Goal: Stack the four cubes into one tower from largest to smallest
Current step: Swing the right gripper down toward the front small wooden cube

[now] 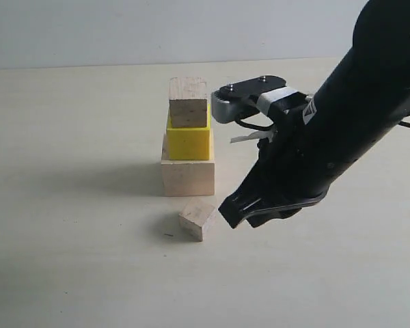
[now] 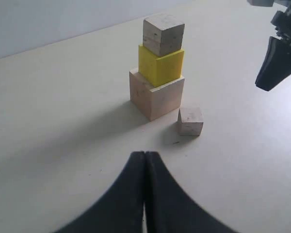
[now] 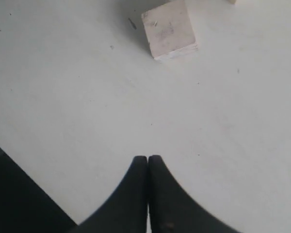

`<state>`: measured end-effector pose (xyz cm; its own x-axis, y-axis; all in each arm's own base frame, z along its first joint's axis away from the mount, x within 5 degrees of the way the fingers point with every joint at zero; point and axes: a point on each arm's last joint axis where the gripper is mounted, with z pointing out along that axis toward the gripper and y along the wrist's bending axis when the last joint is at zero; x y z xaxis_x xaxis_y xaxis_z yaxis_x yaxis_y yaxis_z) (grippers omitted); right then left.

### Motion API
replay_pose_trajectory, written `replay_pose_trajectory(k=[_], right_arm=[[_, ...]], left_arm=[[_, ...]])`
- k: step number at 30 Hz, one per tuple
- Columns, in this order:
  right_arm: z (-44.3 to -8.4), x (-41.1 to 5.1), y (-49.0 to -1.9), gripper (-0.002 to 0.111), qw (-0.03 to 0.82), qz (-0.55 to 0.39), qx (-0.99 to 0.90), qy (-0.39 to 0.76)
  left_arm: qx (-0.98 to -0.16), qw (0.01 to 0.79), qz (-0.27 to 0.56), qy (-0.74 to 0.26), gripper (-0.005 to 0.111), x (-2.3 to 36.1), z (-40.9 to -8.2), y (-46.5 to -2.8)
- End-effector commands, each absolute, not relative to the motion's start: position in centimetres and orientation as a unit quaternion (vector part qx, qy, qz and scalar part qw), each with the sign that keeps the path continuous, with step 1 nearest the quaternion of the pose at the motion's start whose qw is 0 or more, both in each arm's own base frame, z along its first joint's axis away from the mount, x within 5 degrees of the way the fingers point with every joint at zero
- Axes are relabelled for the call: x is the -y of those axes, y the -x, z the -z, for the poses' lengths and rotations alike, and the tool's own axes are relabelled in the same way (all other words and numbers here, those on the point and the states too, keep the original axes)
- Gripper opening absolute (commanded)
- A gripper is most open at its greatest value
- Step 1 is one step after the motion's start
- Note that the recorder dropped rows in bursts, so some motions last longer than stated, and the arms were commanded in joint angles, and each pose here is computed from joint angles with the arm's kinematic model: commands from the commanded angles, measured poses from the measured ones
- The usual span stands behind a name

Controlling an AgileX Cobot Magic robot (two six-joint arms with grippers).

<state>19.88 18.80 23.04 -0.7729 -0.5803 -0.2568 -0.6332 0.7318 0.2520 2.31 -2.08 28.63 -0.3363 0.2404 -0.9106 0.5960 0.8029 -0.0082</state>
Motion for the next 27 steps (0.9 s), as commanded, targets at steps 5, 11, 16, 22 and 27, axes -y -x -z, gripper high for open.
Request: replay_pose_trajectory(k=[5, 11, 16, 22, 27], right_arm=[[-23.4, -19.6, -20.8, 0.016, 0.165, -0.179, -0.894, 0.377], [-22.6, -20.0, -21.2, 0.034, 0.159, -0.184, -0.888, 0.391], [-21.1, -20.5, -21.6, 0.051, 0.143, -0.186, -0.89, 0.391], [-19.8, -21.2, -21.9, 0.056, 0.123, -0.202, -0.893, 0.382], [-19.3, -21.3, -22.0, 0.056, 0.116, -0.199, -0.895, 0.382]], left_arm=[[-0.793, 0.521, 0.179, -0.261, 0.0, 2.1, -28.7, -2.3], [-0.793, 0.521, 0.181, -0.257, 0.0, 2.1, -28.6, -2.4], [-0.793, 0.521, 0.181, -0.257, 0.0, 2.1, -28.6, -2.4], [-0.793, 0.521, 0.181, -0.257, 0.0, 2.1, -28.6, -2.4], [-0.793, 0.521, 0.181, -0.257, 0.0, 2.1, -28.6, -2.4]])
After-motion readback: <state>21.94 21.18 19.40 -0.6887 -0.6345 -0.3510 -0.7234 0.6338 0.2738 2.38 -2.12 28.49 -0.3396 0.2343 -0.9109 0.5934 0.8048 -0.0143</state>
